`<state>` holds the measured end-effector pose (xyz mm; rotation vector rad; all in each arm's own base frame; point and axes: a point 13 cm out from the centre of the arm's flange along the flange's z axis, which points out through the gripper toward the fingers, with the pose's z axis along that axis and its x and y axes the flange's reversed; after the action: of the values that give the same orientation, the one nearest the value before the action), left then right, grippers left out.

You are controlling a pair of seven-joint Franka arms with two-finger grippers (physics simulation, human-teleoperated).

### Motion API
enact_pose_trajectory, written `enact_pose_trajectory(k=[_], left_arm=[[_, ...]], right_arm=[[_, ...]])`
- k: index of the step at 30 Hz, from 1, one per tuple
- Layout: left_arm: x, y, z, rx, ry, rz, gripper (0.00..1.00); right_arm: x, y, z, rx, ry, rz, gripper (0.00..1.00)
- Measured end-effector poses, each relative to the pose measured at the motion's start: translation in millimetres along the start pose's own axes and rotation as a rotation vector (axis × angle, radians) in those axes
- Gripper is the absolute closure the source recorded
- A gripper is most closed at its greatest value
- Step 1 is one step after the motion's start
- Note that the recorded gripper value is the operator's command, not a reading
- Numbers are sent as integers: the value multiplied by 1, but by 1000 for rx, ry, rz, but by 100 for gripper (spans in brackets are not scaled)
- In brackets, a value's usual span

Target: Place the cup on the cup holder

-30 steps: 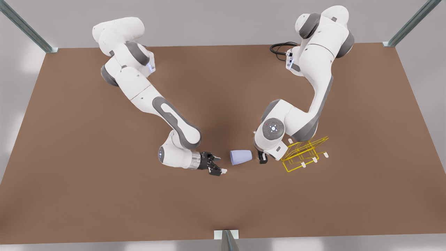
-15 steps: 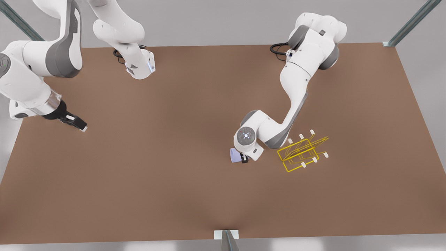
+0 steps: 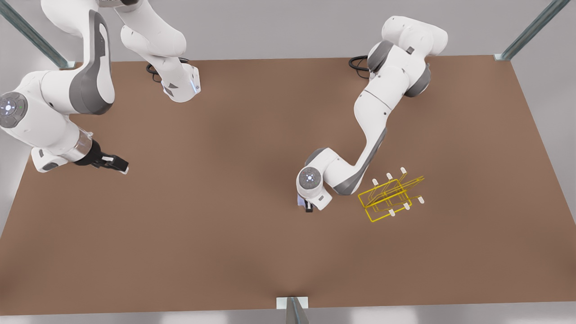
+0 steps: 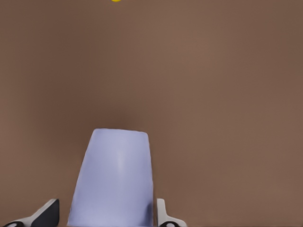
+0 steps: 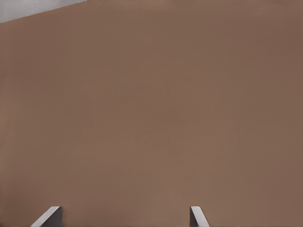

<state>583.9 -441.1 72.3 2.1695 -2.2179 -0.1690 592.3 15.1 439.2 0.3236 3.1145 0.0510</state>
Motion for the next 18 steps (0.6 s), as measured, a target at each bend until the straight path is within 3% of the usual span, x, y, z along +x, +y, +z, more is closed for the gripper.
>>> enact_pose_trajectory(k=[4, 9, 15, 16, 18], left_arm=[[5, -4, 6, 15, 22, 19, 0], [14, 4, 19, 20, 26, 69, 0], [25, 14, 37, 12, 23, 125, 0], [26, 14, 37, 14, 25, 131, 14], [25, 13, 34, 16, 27, 141, 19]], right_arm=[[-15, 82, 10, -29, -77, -142, 0], [-40, 72, 1, -42, -170, -132, 0], [-48, 77, -2, -49, -209, -147, 0], [-49, 78, -2, -50, -212, -149, 0], [-50, 79, -2, -51, -217, -154, 0]])
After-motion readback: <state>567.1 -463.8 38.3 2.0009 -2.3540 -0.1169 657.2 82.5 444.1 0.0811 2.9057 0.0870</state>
